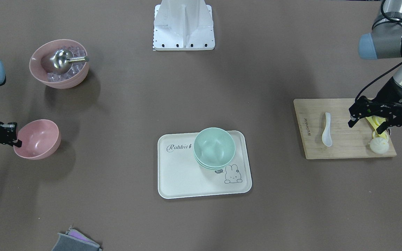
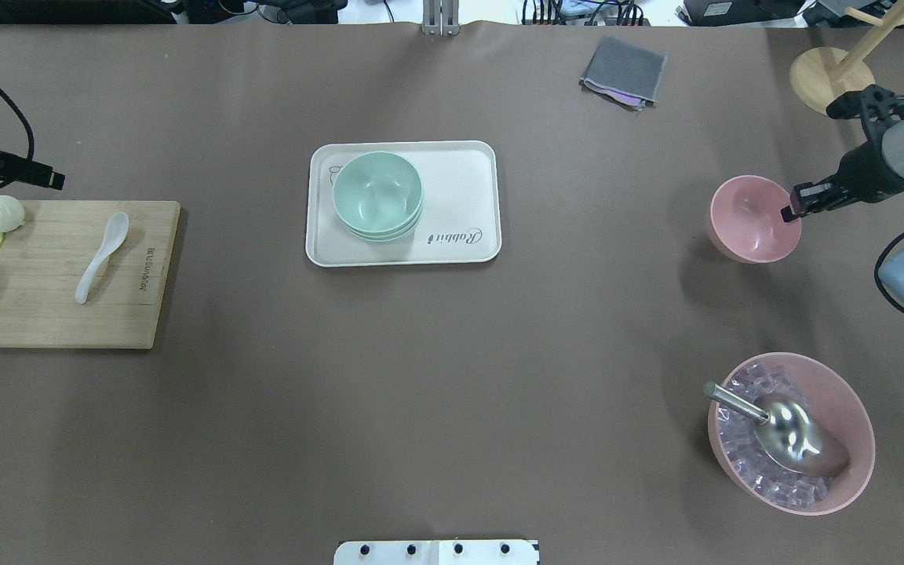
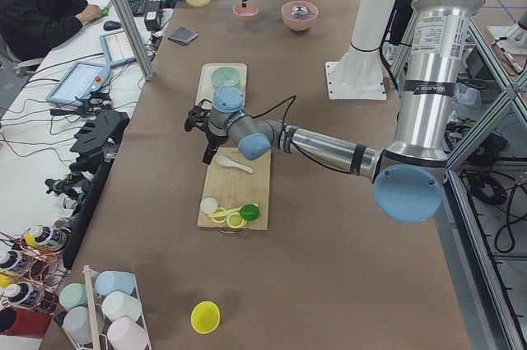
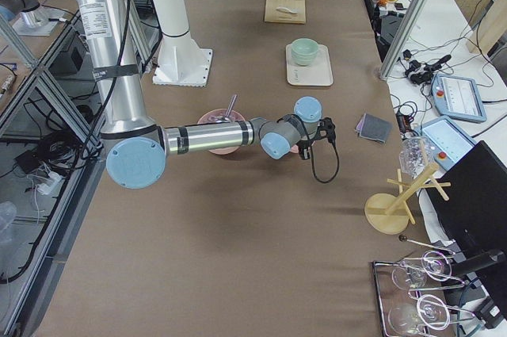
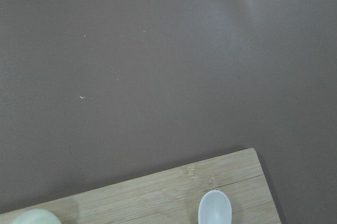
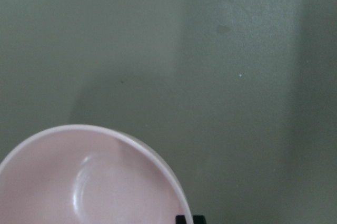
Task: Stack pink bowl on green and place spoon
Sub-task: 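Lift the pink bowl with the right gripper while the left gripper grasps the white spoon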
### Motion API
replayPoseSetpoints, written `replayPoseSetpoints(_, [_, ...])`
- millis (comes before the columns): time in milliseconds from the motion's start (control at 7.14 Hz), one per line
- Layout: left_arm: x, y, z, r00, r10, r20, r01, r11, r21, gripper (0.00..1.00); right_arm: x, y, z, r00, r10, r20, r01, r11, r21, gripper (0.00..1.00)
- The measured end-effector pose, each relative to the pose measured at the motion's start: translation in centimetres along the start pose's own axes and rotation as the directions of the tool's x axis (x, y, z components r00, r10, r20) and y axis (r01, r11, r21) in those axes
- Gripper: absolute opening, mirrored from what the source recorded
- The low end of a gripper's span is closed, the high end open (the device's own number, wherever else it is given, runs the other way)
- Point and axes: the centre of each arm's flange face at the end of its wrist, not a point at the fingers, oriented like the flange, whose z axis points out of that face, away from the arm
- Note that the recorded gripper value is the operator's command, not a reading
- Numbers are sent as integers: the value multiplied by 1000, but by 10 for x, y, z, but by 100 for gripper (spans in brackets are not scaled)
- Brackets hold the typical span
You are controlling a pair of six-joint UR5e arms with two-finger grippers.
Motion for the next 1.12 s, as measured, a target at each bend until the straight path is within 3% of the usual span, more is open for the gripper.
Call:
replayPoseSetpoints(420, [11, 16, 20, 1000, 13, -4, -14, 999, -40, 97, -46, -41, -41, 983, 151, 104, -154, 988, 29, 0])
replayPoseSetpoints(701, [23, 40, 41, 999, 30, -11, -31, 995, -99, 97, -80, -59, -54, 972, 191, 139, -199, 979, 44, 0])
replayPoseSetpoints(981, [29, 69, 61, 999, 45, -13, -47, 986, -159, 85, -103, -70, -61, 966, 206, 158, -216, 975, 53, 0])
replayPoseSetpoints(1121, [33, 78, 68, 998, 54, -16, -56, 982, -180, 85, -111, -73, -63, 964, 209, 166, -220, 974, 55, 0])
